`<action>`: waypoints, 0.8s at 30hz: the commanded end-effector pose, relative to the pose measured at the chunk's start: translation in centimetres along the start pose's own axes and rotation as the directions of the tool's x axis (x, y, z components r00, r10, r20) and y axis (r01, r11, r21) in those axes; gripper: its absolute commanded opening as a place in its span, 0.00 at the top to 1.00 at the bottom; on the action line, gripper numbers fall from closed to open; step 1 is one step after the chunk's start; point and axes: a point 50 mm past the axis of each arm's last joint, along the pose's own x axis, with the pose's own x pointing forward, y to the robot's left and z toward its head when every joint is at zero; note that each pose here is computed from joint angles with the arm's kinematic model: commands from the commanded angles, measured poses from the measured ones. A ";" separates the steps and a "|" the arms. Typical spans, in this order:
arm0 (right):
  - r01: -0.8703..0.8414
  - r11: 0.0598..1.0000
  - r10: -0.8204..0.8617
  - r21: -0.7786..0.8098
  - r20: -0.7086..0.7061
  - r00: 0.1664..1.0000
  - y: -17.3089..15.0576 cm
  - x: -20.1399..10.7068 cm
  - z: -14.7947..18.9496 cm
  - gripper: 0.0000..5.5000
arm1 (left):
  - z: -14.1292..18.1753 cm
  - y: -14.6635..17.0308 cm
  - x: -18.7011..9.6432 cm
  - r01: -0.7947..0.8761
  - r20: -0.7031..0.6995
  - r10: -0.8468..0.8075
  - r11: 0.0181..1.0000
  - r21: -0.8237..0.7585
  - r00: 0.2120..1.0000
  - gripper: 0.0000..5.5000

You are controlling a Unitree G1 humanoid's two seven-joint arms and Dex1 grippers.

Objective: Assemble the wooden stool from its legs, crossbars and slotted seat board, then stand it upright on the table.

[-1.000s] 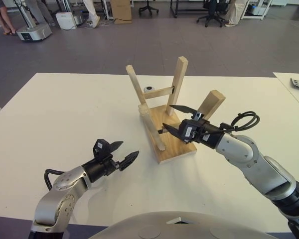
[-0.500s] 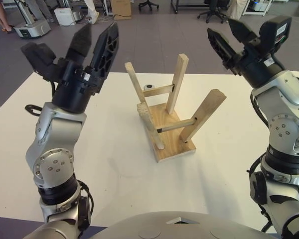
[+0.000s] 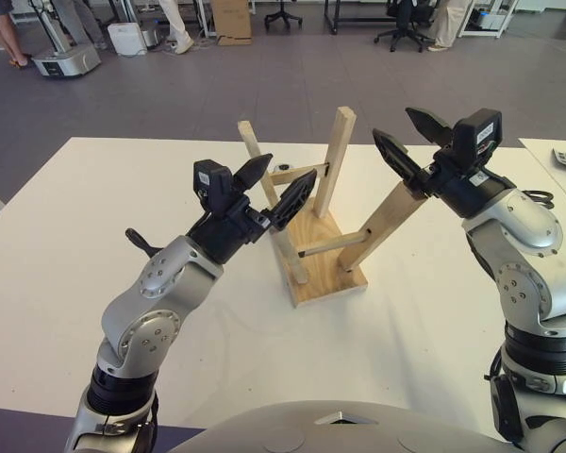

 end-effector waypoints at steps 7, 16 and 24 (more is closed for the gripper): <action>-0.083 0.990 0.083 0.112 0.004 0.997 -1.1 1.1 1.3 0.43 | 6.6 0.2 -0.3 0.048 0.129 -0.052 0.998 0.035 0.990 0.14; -0.314 0.879 0.300 0.359 0.098 0.949 -1.4 -2.2 4.2 0.43 | 11.9 3.2 -3.8 -0.099 0.366 0.116 0.993 -0.064 0.923 0.14; -0.283 0.900 0.372 0.331 -0.247 0.895 -1.2 -4.6 -0.6 0.43 | 7.3 6.1 -6.1 -0.275 0.291 0.294 0.956 -0.105 0.910 0.14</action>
